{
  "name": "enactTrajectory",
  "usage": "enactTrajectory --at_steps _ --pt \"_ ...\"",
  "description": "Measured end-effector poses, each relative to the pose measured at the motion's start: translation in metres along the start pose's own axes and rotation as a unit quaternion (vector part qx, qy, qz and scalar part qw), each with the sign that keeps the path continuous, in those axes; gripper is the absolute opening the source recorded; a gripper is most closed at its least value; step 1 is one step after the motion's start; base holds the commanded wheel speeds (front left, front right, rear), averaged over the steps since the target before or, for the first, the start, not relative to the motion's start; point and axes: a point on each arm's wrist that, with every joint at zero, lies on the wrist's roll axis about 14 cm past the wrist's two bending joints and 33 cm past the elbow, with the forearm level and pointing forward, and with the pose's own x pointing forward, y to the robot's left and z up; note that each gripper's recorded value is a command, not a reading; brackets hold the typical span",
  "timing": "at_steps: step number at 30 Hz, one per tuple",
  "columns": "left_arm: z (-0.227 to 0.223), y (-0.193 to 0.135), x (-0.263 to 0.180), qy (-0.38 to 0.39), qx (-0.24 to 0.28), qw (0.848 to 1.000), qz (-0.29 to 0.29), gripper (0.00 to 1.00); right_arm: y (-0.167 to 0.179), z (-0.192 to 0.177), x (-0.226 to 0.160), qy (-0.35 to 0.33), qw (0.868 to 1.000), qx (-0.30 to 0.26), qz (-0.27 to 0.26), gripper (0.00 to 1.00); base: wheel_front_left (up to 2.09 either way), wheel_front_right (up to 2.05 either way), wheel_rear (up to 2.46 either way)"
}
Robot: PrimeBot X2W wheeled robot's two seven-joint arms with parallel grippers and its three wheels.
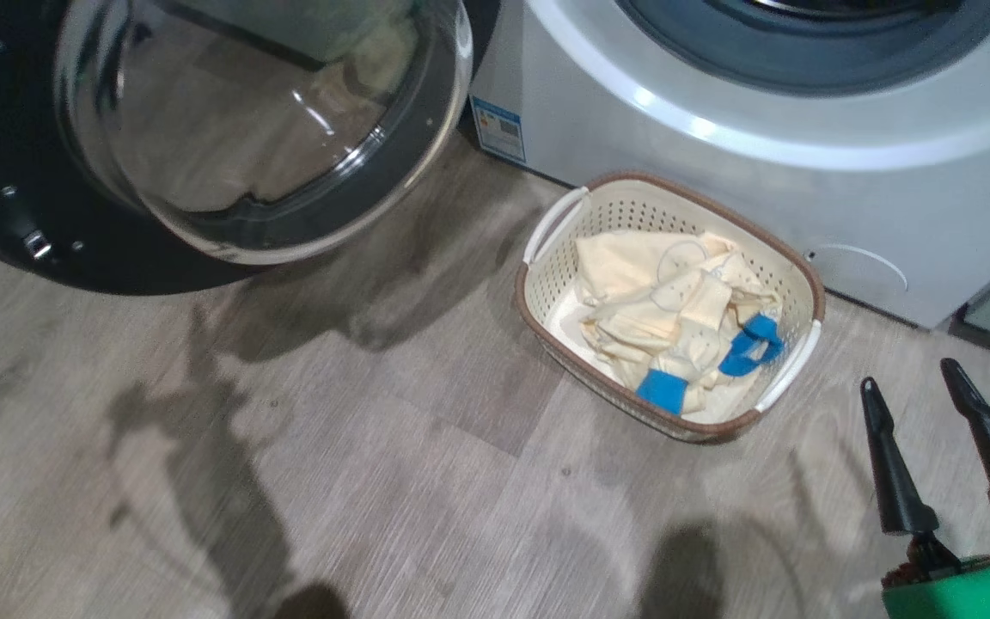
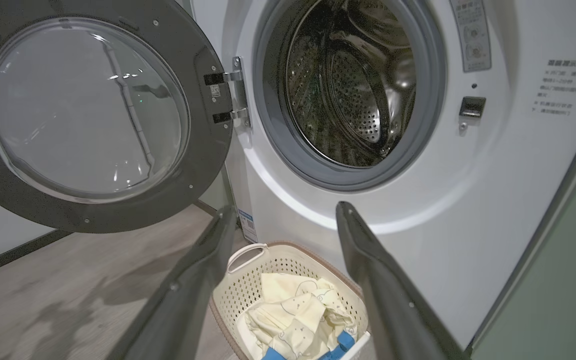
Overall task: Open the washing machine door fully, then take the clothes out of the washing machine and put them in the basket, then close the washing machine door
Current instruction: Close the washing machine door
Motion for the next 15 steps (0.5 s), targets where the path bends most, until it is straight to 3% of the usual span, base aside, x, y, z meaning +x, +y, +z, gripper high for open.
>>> enactTrajectory --at_steps 15 --pt "-0.042 0.011 0.031 0.036 0.034 0.998 0.025 0.0 -0.022 -0.015 0.003 0.012 1.0 0.002 -0.022 1.0 0.0 0.0 0.0"
